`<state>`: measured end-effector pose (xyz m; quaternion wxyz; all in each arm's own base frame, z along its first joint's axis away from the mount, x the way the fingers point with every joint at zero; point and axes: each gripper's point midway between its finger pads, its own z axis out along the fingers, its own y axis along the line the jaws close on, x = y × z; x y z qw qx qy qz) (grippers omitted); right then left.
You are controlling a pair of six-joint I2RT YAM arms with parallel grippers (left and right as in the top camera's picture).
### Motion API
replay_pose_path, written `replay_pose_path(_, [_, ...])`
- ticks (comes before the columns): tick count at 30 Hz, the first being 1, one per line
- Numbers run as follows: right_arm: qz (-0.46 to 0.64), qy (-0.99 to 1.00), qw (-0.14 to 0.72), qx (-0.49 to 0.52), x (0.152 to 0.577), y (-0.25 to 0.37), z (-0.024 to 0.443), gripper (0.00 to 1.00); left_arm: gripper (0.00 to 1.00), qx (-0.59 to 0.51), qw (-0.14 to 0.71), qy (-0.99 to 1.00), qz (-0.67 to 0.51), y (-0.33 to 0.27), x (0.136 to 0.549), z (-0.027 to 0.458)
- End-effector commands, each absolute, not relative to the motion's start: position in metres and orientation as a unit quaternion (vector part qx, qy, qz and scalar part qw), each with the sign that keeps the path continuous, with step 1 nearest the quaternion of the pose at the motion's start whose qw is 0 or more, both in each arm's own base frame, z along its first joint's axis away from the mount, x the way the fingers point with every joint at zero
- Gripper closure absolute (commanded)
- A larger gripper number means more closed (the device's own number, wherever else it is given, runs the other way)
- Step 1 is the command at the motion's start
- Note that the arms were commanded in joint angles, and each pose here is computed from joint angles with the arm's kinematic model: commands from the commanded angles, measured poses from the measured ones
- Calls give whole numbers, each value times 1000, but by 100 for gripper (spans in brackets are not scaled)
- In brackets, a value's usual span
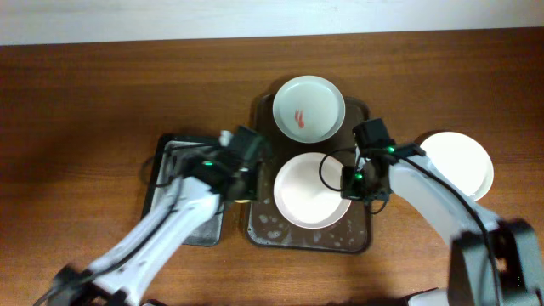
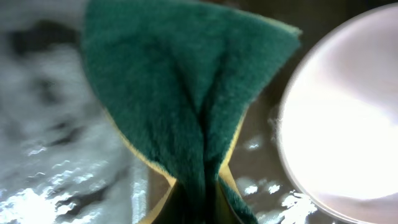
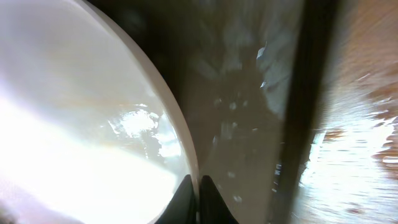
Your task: Clean dirty plates on tray and stack at the side
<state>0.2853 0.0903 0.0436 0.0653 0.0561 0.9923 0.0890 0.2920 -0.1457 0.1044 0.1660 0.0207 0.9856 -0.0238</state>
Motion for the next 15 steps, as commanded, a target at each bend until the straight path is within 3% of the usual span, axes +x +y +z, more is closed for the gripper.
replay_pose_path(1, [64, 985, 162, -9, 292, 95, 90, 96, 100, -18, 171, 985, 1, -89, 300, 120])
replay_pose_path(9, [-196, 897, 359, -169, 284, 116, 169, 96, 100, -11, 143, 990, -15, -48, 289, 59])
replay_pose_path(15, [-323, 790, 478, -206, 266, 140, 226, 96, 100, 17, 143, 989, -40, -56, 288, 55])
